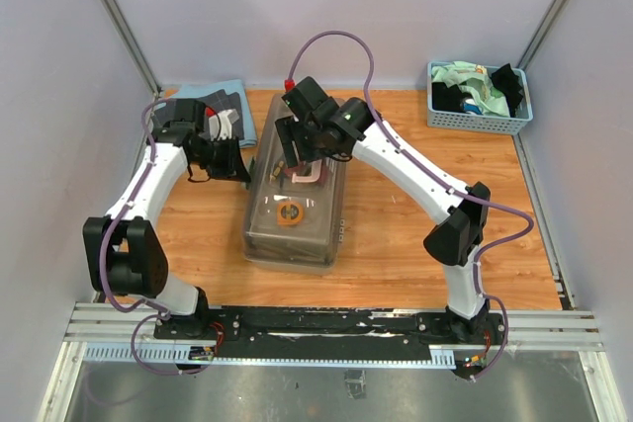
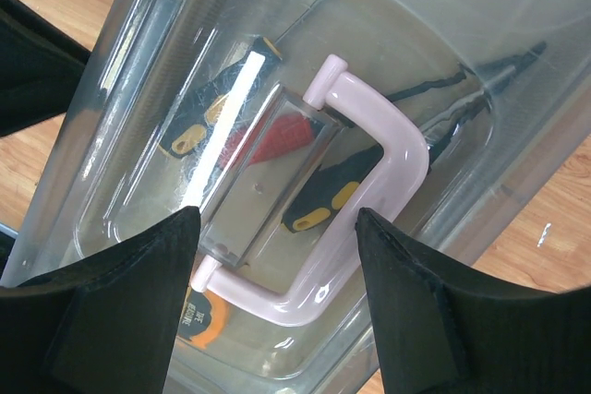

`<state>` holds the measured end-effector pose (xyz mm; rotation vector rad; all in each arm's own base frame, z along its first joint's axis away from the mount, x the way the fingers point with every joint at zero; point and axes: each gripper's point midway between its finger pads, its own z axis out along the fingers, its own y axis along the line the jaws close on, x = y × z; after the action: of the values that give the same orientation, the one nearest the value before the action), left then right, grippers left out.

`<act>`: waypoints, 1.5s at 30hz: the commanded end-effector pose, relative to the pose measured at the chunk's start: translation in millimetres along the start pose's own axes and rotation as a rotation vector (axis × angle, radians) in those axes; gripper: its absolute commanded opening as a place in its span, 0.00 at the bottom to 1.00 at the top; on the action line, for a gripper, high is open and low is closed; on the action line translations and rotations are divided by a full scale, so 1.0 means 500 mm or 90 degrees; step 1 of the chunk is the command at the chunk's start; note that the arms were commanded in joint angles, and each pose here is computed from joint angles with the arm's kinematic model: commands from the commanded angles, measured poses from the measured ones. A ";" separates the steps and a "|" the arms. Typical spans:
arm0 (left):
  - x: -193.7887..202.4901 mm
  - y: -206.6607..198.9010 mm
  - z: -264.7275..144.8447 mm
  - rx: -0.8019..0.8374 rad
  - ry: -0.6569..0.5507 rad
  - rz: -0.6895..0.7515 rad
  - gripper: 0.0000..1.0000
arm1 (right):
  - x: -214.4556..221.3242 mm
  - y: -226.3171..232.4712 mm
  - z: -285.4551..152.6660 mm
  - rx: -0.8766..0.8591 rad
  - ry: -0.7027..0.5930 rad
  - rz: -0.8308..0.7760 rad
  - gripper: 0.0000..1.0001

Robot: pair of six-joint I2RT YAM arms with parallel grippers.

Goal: Pack the tool kit

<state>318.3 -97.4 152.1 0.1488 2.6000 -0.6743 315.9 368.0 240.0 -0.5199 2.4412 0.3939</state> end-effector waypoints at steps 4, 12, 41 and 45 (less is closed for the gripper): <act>0.006 -0.158 -0.048 0.193 -0.012 0.059 0.33 | 0.022 0.001 0.017 -0.003 0.030 0.005 0.70; 0.044 -0.168 -0.025 0.236 0.007 0.061 0.46 | 0.018 0.007 0.016 -0.002 0.037 0.004 0.69; -0.035 -0.067 -0.017 0.197 -0.098 -0.083 0.36 | 0.034 -0.008 0.014 0.023 0.057 0.005 0.70; -0.025 -0.051 0.002 0.186 -0.091 -0.099 0.11 | 0.035 -0.009 0.015 0.022 0.059 0.005 0.70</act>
<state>321.0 -118.6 174.1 0.0080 2.3890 -1.0494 317.6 344.5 236.6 -0.5019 2.4845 0.2520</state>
